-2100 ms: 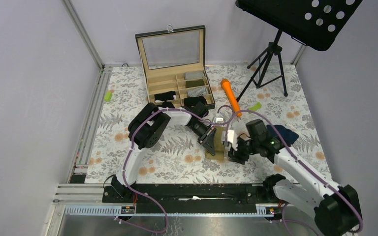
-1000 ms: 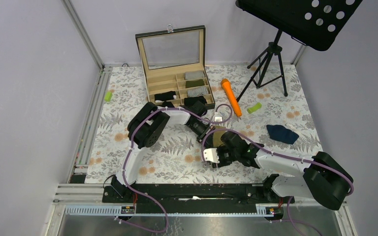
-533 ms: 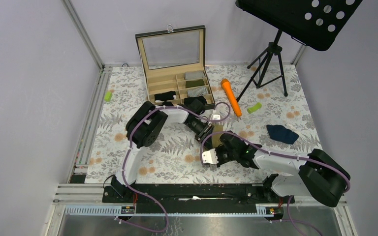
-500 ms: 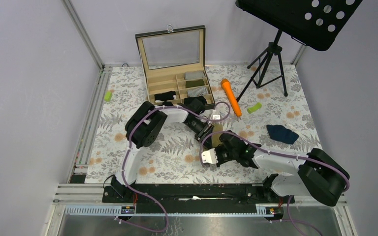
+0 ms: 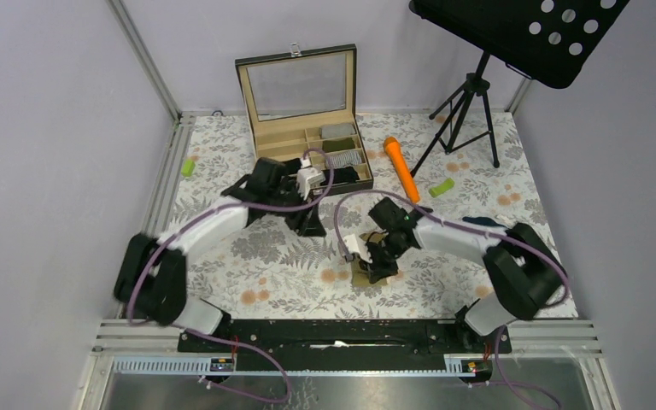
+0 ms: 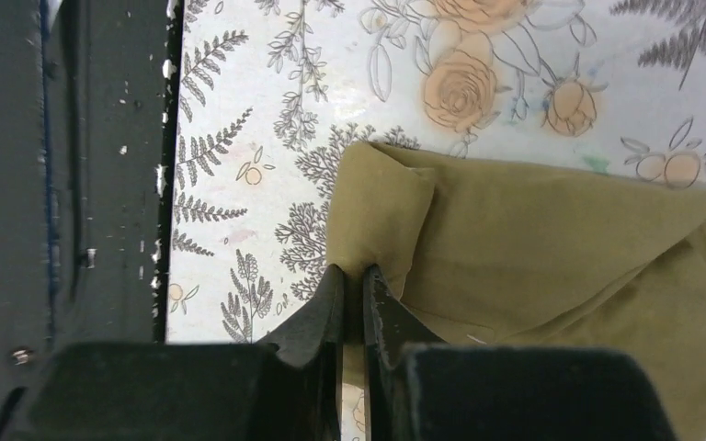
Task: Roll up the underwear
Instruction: Roll the underwear to the center of the board.
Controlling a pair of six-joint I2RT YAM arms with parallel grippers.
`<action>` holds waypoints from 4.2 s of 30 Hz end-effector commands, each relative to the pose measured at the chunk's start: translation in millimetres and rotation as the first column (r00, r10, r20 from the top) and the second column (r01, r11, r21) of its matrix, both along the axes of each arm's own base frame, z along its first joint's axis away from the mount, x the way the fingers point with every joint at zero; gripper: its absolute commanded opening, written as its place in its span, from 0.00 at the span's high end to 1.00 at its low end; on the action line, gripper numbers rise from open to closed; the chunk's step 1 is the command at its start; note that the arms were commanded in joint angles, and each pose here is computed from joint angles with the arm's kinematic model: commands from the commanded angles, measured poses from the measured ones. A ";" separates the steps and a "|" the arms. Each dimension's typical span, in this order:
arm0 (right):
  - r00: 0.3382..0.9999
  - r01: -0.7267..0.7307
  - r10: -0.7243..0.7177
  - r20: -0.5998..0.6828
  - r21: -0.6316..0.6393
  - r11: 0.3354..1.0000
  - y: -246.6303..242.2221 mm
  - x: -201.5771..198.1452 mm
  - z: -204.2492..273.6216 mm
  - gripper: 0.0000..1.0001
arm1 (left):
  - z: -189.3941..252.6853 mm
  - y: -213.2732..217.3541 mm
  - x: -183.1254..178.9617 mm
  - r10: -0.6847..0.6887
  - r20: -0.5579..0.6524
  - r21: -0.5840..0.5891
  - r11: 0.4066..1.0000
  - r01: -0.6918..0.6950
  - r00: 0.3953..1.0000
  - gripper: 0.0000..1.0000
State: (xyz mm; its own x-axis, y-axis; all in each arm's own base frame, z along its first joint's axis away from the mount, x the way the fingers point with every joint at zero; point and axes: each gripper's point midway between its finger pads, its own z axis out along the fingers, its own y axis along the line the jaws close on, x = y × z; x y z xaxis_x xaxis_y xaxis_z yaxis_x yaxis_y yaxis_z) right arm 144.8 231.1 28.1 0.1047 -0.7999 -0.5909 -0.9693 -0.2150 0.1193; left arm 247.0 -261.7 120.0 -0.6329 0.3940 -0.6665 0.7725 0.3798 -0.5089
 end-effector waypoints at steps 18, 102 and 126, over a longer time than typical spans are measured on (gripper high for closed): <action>0.666 0.296 -0.411 -0.622 -0.284 0.912 -27.2 39.8 -32.6 0.98 | -24.3 -114.7 -68.7 -0.454 0.529 0.157 0.883 0.443 0.717 0.47; 0.940 0.060 -0.032 0.339 -0.071 0.996 -41.3 17.5 -29.1 0.58 | -123.7 -123.8 -60.5 -0.331 -0.588 -0.015 0.917 0.399 0.738 0.94; 0.853 0.281 -0.308 -0.421 -0.126 0.951 -52.7 9.8 -15.4 0.99 | 46.3 -16.1 26.0 -0.028 0.431 0.003 1.000 0.029 0.902 0.51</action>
